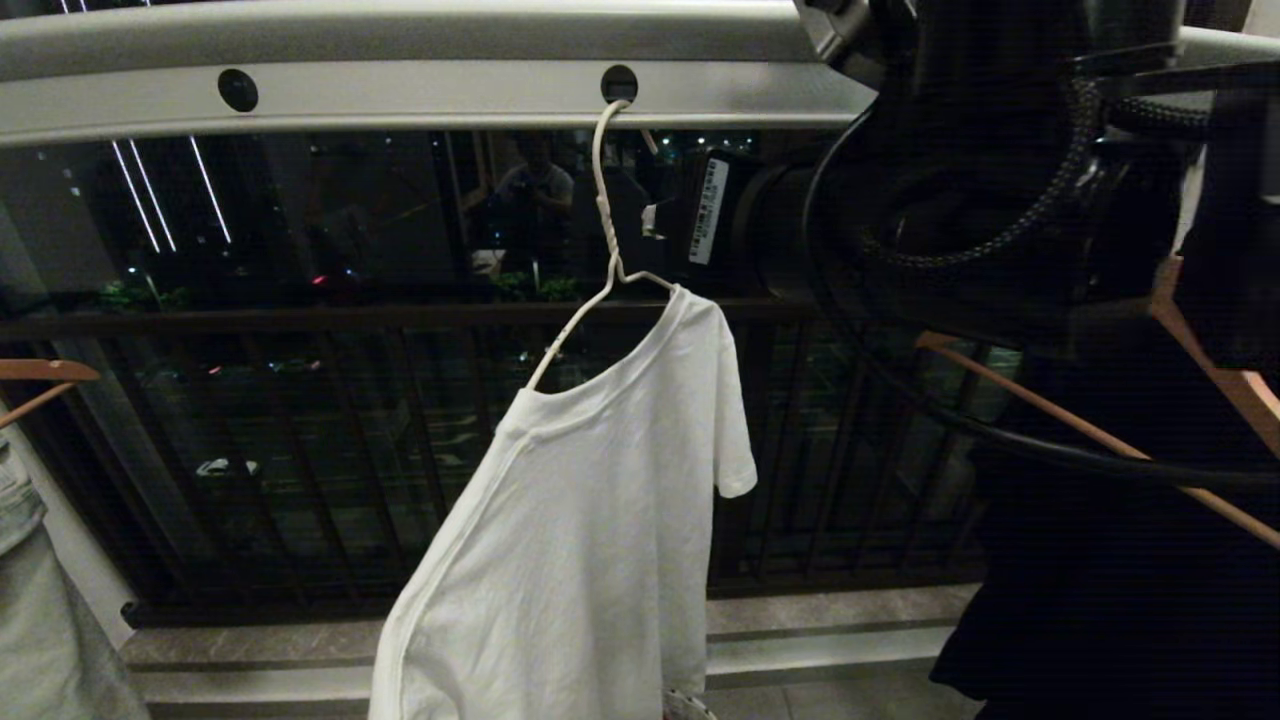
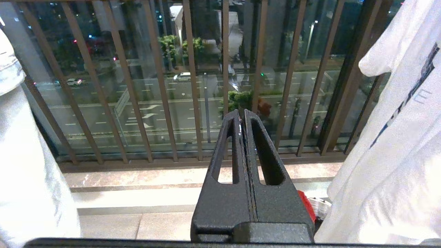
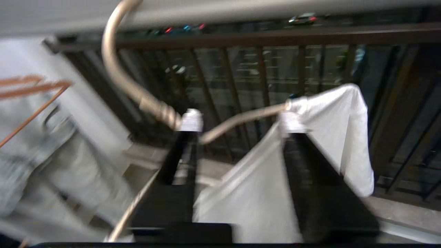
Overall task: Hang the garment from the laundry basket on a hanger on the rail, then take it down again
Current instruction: Take the clothes off the clothes rack
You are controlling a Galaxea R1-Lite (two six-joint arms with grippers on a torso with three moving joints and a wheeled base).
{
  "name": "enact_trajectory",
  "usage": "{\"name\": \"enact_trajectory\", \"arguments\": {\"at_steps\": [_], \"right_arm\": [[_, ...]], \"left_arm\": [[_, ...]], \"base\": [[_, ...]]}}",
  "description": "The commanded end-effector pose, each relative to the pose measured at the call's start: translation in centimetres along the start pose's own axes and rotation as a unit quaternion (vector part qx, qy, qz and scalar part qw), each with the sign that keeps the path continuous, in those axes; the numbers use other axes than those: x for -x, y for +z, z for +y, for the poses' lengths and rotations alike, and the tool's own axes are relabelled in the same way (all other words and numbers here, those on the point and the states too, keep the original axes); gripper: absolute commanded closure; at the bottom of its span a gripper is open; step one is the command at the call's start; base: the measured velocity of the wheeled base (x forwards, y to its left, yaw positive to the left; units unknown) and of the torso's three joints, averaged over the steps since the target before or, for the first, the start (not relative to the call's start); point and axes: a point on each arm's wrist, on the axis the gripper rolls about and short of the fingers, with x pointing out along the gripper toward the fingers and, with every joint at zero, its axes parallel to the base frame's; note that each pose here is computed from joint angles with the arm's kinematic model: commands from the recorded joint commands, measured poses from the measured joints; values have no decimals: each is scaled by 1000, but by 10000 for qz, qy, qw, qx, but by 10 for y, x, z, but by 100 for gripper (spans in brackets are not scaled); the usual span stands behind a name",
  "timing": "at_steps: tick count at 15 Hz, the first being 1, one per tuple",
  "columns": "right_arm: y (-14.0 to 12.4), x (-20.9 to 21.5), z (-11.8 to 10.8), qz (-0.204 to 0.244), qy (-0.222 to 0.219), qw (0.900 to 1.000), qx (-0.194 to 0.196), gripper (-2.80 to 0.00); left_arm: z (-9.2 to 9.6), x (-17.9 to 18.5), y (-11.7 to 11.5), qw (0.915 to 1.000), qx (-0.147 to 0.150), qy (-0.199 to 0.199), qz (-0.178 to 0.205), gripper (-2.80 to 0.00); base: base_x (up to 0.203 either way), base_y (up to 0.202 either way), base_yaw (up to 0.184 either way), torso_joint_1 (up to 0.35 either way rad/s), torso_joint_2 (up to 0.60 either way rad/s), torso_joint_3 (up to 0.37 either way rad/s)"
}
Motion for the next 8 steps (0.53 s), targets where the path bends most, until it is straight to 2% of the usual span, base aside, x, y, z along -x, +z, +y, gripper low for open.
{"name": "enact_trajectory", "arguments": {"at_steps": [1, 8], "right_arm": [[-8, -11, 10, 18, -93, 10000, 26, -280], [-19, 8, 29, 110, 55, 9999, 107, -280]], "left_arm": [[0, -1, -4, 10000, 2, 3, 73, 0], [0, -1, -4, 10000, 2, 4, 79, 0]], "base": [[0, 0, 0, 0, 0, 0], [0, 0, 0, 0, 0, 0]]}}
